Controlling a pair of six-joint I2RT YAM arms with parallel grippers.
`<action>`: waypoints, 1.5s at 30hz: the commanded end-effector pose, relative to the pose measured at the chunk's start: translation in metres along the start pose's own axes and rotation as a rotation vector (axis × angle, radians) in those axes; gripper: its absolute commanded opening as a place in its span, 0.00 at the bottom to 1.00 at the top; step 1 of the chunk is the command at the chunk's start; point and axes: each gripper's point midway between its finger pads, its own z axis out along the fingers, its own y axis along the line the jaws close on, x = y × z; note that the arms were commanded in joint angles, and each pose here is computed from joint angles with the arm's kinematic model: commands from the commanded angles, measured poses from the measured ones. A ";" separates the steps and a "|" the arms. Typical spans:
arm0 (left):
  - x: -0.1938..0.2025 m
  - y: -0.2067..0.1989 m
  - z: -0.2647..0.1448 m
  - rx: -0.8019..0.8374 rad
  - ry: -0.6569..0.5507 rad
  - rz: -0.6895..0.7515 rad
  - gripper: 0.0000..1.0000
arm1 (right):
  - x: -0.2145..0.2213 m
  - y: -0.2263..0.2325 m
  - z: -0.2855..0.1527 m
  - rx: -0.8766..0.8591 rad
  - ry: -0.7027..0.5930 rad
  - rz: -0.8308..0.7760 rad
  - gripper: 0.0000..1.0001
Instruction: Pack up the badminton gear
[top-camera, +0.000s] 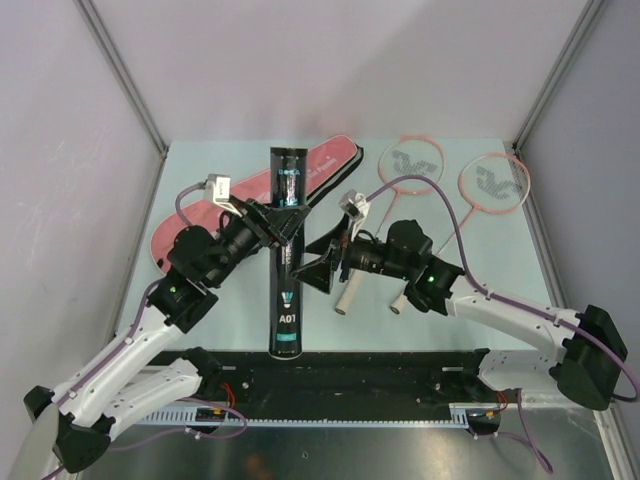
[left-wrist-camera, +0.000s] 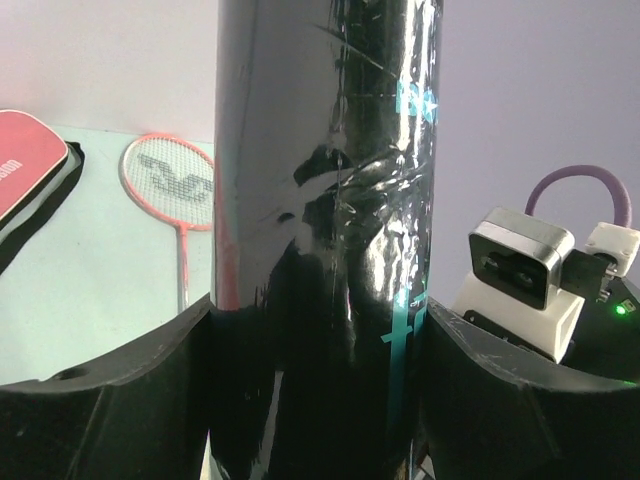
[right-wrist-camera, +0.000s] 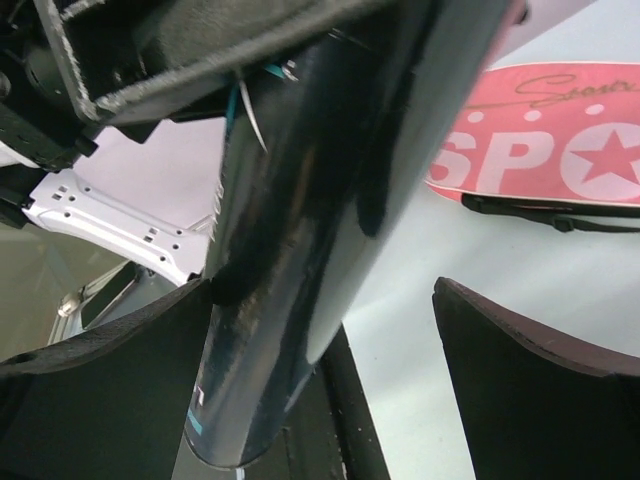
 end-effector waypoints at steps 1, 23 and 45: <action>-0.026 -0.030 -0.004 0.098 -0.083 -0.071 0.23 | -0.019 0.019 0.018 -0.053 -0.050 -0.041 0.96; -0.045 0.017 -0.078 -0.097 -0.266 -0.062 1.00 | -0.002 -0.012 0.052 -0.099 0.002 -0.094 0.30; -0.155 -0.094 -0.210 0.157 -0.382 0.484 0.95 | 0.209 -0.084 0.163 0.070 0.797 -0.738 0.29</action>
